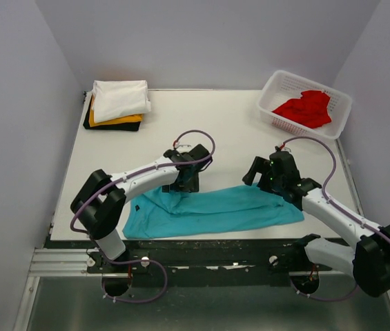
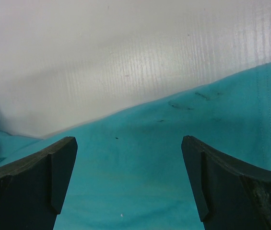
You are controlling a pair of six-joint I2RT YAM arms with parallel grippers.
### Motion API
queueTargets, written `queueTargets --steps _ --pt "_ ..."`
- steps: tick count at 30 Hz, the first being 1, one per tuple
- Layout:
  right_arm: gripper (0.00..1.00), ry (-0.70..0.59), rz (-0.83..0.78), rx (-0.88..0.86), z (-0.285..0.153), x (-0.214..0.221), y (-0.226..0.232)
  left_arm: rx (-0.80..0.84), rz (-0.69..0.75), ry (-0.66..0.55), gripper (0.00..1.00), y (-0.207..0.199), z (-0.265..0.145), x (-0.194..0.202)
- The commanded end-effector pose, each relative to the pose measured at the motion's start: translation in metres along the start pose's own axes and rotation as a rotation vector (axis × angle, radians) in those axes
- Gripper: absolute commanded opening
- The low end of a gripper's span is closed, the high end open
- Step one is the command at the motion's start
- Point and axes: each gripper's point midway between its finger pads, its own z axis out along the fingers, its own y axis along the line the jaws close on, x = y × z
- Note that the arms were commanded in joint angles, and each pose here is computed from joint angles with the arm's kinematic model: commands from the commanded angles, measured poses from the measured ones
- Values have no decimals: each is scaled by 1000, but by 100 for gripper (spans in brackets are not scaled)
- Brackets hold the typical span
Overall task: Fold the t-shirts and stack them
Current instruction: Fold the other side of the tshirt into a rectangle
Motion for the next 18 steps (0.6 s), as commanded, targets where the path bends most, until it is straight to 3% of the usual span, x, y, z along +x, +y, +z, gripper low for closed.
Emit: queueTargets --steps 1,3,7,10,18 --pt "100 -27 -12 32 3 -2 -7 -160 -23 26 65 41 8 9" --pt "100 -25 -14 47 4 -1 -10 -221 -60 17 50 57 6 10" --pt "100 -12 -12 58 7 3 -13 -248 -127 -2 34 74 -3 16" --pt "100 -4 -12 66 8 6 -16 -265 -174 2 8 85 -5 27" --pt "100 7 -22 75 8 11 -20 -238 -389 66 5 102 -14 77"
